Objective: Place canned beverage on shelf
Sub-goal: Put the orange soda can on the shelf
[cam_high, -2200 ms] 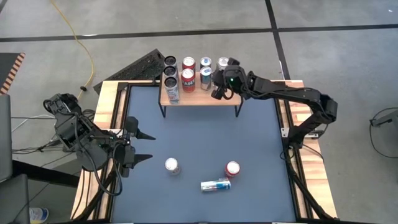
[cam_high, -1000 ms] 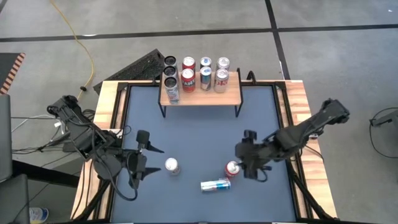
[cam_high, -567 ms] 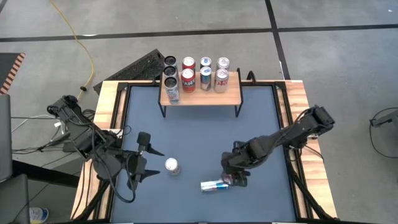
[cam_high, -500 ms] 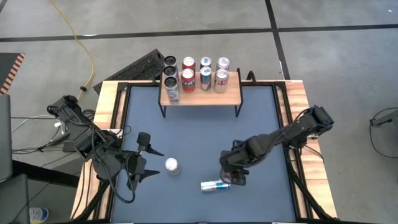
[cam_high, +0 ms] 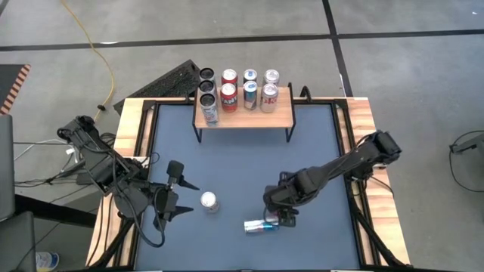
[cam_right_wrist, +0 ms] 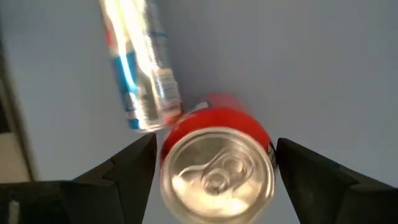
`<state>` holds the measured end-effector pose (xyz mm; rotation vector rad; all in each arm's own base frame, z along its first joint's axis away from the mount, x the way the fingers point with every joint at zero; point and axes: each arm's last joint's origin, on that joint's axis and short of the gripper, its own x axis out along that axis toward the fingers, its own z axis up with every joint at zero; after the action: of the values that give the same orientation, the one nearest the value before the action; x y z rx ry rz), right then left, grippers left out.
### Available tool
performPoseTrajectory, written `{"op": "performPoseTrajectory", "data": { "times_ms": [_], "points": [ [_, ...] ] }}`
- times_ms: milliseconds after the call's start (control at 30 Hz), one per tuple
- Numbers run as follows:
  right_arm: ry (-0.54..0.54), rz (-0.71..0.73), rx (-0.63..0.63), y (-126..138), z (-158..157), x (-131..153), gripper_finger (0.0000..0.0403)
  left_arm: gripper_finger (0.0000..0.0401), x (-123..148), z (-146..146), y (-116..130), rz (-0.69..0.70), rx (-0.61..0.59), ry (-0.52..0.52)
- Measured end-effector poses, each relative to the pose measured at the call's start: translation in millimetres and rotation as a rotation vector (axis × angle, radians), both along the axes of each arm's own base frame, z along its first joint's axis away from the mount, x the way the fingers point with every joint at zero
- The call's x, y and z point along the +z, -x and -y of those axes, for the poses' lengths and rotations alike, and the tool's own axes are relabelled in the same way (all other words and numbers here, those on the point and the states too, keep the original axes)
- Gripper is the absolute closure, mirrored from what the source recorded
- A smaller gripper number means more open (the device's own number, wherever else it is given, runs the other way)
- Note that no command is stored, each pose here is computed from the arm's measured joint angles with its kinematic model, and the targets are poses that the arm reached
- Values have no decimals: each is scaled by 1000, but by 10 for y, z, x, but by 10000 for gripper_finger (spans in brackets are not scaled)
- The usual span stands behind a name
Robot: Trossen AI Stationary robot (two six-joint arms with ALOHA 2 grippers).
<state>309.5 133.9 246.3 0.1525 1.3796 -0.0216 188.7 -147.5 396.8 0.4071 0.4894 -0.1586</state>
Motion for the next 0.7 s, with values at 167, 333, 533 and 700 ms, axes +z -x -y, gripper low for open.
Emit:
{"op": "performPoseTrajectory", "data": {
  "times_ms": [167, 333, 533, 700],
  "points": [
    [25, -66, 1, -59, -11, -163, 90, 126, 0, -1, 0, 2, 3, -3],
    [44, -69, -16, -43, 27, -150, 103, 126, 3, -2, -2, 6, 3, -12],
    [48, -71, -24, -4, 41, -111, 132, 126, 4, -2, -2, 7, 5, -9],
    [64, -89, 1, 8, 77, -106, 147, 126, 4, -2, -2, 7, 6, -9]
  ]
}}
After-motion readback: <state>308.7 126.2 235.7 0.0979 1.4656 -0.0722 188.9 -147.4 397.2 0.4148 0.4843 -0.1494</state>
